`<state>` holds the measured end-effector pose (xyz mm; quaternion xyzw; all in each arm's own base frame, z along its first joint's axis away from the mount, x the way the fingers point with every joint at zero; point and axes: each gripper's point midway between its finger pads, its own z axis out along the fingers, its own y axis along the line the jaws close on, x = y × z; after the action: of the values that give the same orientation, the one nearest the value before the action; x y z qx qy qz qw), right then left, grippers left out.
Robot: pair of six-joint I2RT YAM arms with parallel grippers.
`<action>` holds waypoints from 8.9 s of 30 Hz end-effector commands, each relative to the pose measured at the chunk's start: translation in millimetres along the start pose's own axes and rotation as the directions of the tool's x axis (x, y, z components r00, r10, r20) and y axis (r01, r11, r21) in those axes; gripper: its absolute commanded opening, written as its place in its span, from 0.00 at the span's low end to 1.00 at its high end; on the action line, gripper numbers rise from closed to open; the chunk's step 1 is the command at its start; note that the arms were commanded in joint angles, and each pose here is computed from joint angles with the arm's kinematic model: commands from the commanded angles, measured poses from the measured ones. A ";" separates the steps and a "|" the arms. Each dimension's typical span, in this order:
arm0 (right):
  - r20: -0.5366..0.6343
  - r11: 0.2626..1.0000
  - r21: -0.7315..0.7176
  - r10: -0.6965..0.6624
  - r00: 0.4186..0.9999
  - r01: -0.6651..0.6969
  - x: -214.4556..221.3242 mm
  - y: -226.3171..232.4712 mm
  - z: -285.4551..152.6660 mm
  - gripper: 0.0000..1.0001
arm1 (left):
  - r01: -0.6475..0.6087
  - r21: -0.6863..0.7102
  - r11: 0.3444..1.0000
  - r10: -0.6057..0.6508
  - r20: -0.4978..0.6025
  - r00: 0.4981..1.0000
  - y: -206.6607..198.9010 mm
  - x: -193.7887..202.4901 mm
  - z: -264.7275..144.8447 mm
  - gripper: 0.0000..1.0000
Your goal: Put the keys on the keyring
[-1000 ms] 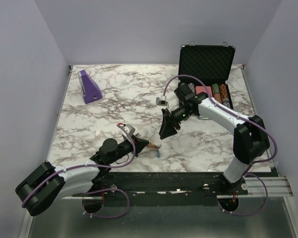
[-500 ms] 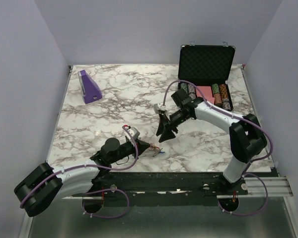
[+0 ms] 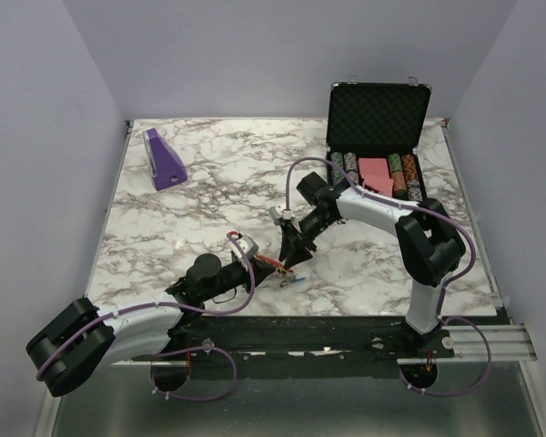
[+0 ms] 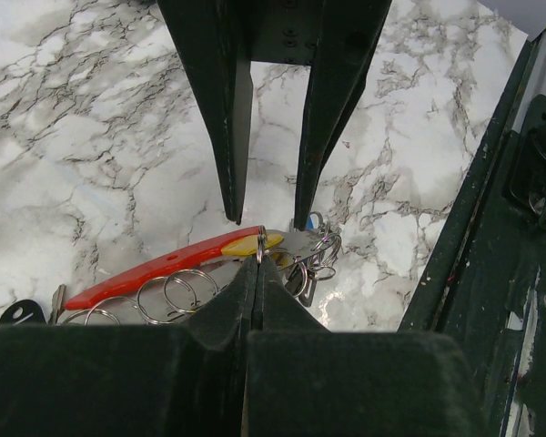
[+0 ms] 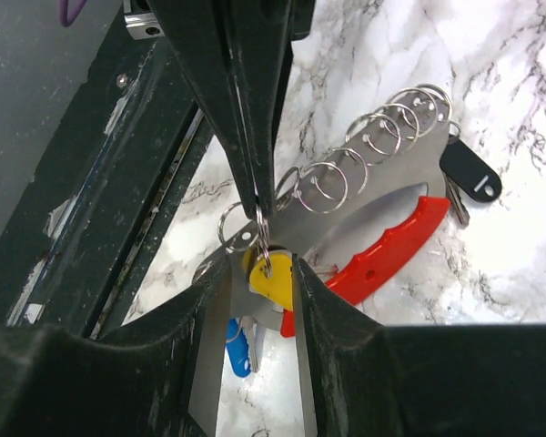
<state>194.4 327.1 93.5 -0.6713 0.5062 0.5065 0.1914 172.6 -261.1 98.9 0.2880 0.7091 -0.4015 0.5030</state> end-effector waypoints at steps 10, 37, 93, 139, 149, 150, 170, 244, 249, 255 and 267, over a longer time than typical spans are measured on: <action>-0.055 1.000 -0.012 -0.014 0.998 0.013 13.0 -3.7 12.7 0.31 | -0.030 0.021 0.999 0.029 0.054 0.998 -5.2 -11.5 -0.2 0.00; 0.007 1.000 -0.011 -0.022 1.000 0.022 9.3 9.6 23.6 0.01 | 0.015 -0.067 0.998 -0.001 0.214 0.977 7.5 -39.1 -8.4 0.00; 0.212 0.991 -0.028 0.131 0.968 -0.128 -68.7 16.9 -8.7 0.39 | 0.023 -0.007 1.000 -0.021 0.192 0.981 -3.2 -8.6 -30.2 0.00; -0.421 0.989 0.146 0.076 0.904 -0.015 -9.6 10.6 -58.3 0.01 | 0.183 -0.083 0.980 -0.172 0.129 0.977 -6.9 -41.1 -40.8 0.86; -0.608 0.976 0.188 0.031 0.794 0.106 -8.5 3.0 -76.3 0.01 | 0.117 -0.007 0.993 -0.117 0.064 0.991 -20.2 -52.4 -16.4 0.88; -0.617 0.974 0.195 0.029 0.787 0.117 -9.5 1.2 -77.8 0.01 | 0.092 0.011 0.996 -0.093 0.079 0.993 -22.1 -56.2 -12.9 0.88; -0.714 0.982 0.157 0.038 0.699 0.108 -13.7 9.4 -82.4 0.01 | -0.024 0.099 0.995 -0.014 0.369 0.929 -27.1 -79.5 28.0 0.66; -0.367 0.995 0.094 0.047 0.929 -0.013 -52.8 33.0 -57.3 0.40 | -0.132 0.148 0.980 0.047 0.476 0.878 -43.9 -111.3 12.2 0.00; -0.194 0.991 0.116 0.083 0.977 -0.061 -68.5 28.9 -68.6 0.41 | -0.147 0.147 0.978 0.057 0.493 0.868 -45.3 -110.4 1.1 0.00; 0.011 0.995 0.053 0.079 0.997 -0.080 -86.6 40.5 -73.2 0.41 | -0.160 0.151 0.975 0.065 0.497 0.865 -47.8 -111.6 -3.7 0.00; 0.141 0.993 0.046 0.102 0.985 -0.109 -80.6 23.9 -54.7 0.35 | -0.165 0.162 0.973 0.063 0.502 0.862 -51.0 -116.0 -3.8 0.00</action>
<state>200.5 300.2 176.5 -0.6102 0.5732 0.5151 0.1836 175.6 -287.3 171.2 0.2722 0.5807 -0.4724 0.6046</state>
